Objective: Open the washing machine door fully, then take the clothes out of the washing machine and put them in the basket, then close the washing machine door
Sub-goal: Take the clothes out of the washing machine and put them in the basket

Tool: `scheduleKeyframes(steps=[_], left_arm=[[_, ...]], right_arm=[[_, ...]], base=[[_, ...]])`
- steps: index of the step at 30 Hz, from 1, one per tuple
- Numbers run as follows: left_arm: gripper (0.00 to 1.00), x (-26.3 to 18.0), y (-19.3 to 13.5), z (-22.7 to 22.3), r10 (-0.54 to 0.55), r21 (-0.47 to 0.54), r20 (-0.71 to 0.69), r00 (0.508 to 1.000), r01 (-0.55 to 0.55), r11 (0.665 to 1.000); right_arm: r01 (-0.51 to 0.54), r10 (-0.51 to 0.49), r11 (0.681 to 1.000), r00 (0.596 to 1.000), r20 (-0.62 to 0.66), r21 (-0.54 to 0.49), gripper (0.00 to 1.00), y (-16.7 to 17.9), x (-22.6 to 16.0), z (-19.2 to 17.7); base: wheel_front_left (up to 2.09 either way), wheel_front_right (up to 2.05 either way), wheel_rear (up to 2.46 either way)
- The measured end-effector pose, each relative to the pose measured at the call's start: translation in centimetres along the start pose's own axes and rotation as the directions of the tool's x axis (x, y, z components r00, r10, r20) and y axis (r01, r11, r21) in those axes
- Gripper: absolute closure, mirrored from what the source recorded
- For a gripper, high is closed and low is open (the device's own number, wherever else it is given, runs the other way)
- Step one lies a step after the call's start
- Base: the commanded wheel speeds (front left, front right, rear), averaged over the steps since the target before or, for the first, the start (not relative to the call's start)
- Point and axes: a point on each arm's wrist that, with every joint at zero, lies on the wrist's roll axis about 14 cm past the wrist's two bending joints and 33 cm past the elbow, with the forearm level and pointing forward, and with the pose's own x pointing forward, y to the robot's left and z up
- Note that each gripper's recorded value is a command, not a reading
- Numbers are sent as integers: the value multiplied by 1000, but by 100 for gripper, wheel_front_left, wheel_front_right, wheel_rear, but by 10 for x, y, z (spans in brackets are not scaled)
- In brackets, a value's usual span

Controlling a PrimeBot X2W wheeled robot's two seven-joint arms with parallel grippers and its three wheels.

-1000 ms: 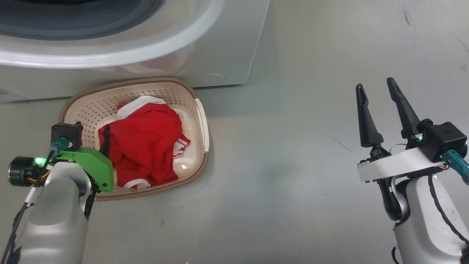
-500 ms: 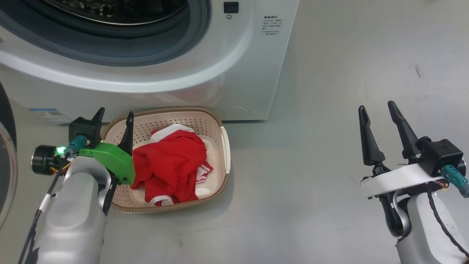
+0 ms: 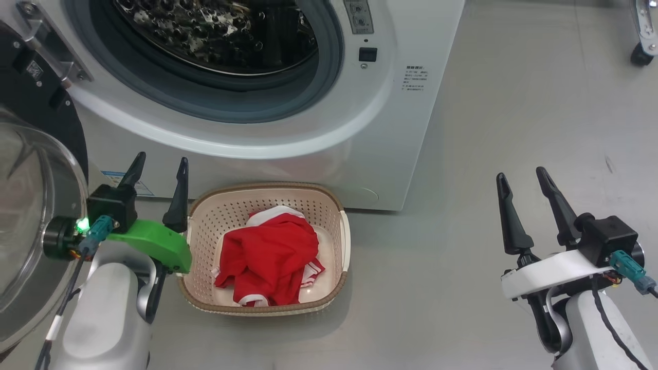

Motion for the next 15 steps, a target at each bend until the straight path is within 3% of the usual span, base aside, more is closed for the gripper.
scheduleKeyframes(steps=[15], left_arm=[[0,-62,17,13,91,-52,80,993,-87,995]], right_arm=[[-37,36,999,998,41,12,0,21,-22,18]], base=[[0,0,0]])
